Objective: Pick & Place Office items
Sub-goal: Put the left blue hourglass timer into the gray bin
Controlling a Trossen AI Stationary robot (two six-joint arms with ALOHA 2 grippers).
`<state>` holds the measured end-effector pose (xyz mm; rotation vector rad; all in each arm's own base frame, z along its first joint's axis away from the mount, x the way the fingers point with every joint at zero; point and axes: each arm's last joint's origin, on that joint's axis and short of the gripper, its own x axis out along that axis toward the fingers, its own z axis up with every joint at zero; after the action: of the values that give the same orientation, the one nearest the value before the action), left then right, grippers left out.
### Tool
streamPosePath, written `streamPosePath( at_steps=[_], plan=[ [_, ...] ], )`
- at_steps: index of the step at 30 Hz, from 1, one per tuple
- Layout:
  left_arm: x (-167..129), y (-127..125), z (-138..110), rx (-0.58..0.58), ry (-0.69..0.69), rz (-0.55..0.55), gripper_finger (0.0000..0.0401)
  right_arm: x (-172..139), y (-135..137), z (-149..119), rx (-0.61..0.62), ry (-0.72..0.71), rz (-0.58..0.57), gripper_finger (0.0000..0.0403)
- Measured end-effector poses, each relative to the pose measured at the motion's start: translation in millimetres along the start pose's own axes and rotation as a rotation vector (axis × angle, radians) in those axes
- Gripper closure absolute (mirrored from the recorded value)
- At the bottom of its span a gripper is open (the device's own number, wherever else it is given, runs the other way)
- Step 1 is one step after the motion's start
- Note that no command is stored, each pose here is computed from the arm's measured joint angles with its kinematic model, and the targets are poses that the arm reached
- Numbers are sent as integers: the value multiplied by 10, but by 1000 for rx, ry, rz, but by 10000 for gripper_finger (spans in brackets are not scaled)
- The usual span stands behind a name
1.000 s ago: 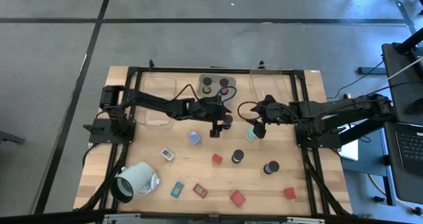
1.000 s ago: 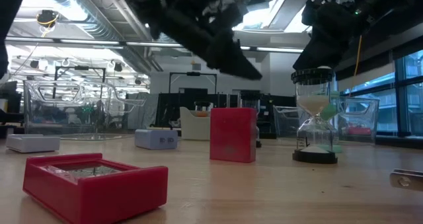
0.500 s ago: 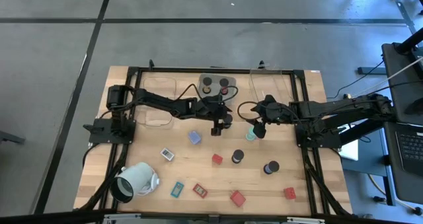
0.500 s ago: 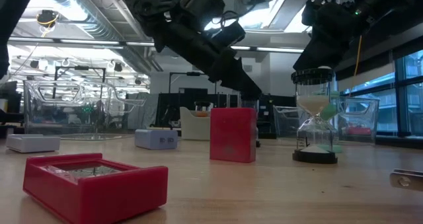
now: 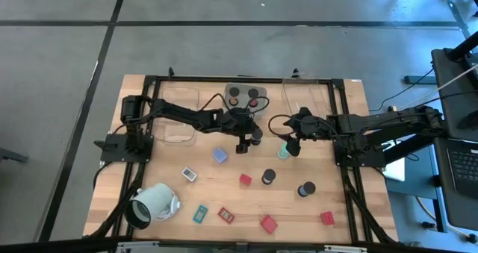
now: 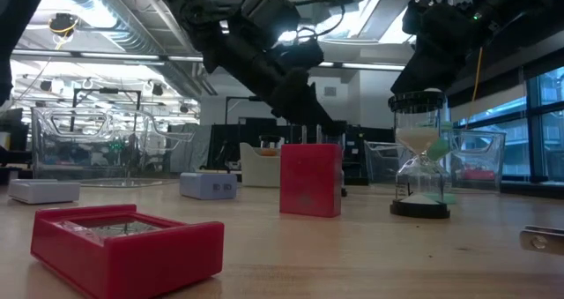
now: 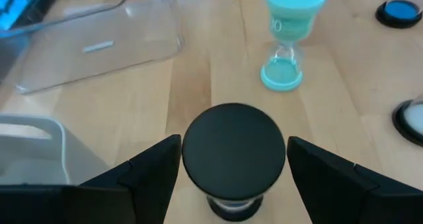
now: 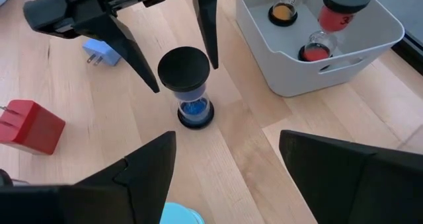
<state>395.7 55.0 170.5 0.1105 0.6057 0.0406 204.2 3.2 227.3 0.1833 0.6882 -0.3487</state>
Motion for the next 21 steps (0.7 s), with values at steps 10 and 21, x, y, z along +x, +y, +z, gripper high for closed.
streamPosePath(
  at_steps=[10, 21],
  plan=[
    [91, -2, -40, 12, -19, 4, 146, 0, 0, 0, 0, 0, 0, 131],
    [97, -13, -37, -54, -26, 2, 197, 0, 0, -1, 0, 1, 0, 131]
  ],
)
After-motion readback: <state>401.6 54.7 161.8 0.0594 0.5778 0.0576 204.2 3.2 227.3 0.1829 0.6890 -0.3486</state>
